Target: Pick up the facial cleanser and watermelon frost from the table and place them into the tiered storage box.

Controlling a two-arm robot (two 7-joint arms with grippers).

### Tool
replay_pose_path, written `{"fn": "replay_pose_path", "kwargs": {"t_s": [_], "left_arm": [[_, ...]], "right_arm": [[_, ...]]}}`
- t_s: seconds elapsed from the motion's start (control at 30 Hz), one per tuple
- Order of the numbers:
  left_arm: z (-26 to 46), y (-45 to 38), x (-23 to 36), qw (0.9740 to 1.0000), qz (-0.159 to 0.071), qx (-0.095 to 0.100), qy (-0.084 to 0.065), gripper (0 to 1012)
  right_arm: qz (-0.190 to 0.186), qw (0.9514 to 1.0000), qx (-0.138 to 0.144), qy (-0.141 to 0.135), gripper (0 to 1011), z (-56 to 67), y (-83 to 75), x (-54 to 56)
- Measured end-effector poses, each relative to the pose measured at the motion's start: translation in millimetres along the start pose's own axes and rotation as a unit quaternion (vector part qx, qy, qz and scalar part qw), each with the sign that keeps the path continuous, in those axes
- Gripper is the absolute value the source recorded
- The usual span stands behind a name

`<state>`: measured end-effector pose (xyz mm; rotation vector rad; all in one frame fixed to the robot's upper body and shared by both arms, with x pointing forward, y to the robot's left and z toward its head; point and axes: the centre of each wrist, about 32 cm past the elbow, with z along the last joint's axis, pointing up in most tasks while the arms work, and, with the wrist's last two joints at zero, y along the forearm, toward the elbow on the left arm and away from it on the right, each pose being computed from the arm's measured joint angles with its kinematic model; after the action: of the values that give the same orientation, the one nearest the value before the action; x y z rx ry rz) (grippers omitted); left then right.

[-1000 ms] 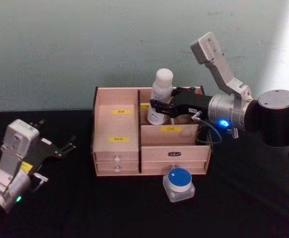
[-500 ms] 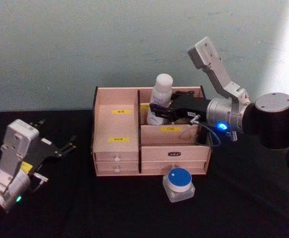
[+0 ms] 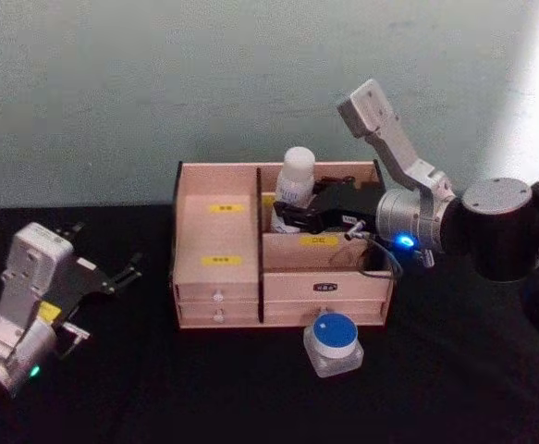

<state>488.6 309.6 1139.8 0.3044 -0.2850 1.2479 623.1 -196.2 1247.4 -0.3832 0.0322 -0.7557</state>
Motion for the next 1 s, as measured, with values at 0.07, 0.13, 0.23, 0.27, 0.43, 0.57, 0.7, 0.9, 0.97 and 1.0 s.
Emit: {"fn": "replay_pose_path", "kwargs": {"t_s": [0.07, 0.13, 0.23, 0.27, 0.43, 0.57, 0.7, 0.9, 0.97, 1.0], "left_arm": [[0.0, 0.0, 0.0, 1.0, 0.0, 0.0, 0.0, 1001], [0.0, 0.0, 0.0, 1.0, 0.0, 0.0, 0.0, 1001], [0.0, 0.0, 0.0, 1.0, 0.0, 0.0, 0.0, 1001], [0.0, 0.0, 0.0, 1.0, 0.0, 0.0, 0.0, 1002], [0.0, 0.0, 0.0, 1.0, 0.0, 0.0, 0.0, 1001], [0.0, 0.0, 0.0, 1.0, 0.0, 0.0, 0.0, 1001], [0.0, 0.0, 0.0, 1.0, 0.0, 0.0, 0.0, 1001], [0.0, 0.0, 0.0, 1.0, 0.0, 0.0, 0.0, 1001], [0.0, 0.0, 0.0, 1.0, 0.0, 0.0, 0.0, 1001], [0.0, 0.0, 0.0, 1.0, 0.0, 0.0, 0.0, 1001]], "right_arm": [[-0.001, 1.0, -0.002, -0.001, 596, -0.6, 1.8, -0.1], [-0.001, 1.0, -0.002, -0.002, 596, -1.0, 2.8, -0.2], [-0.003, 1.0, -0.003, -0.005, 596, -1.9, 4.3, 0.0], [-0.003, 1.0, -0.004, -0.005, 596, -2.3, 4.8, -0.1], [-0.006, 0.9999, -0.008, -0.009, 596, -4.6, 8.0, 0.4], [-0.007, 0.9999, -0.01, -0.011, 596, -6.0, 9.4, 0.3], [-0.009, 0.9998, -0.012, -0.013, 596, -6.4, 10.1, 0.3], [-0.011, 0.9997, -0.014, -0.017, 596, -7.7, 10.2, 0.1], [-0.011, 0.9997, -0.014, -0.017, 596, -7.7, 10.2, 0.2], [-0.011, 0.9997, -0.014, -0.016, 596, -7.8, 10.2, 0.2]]}}
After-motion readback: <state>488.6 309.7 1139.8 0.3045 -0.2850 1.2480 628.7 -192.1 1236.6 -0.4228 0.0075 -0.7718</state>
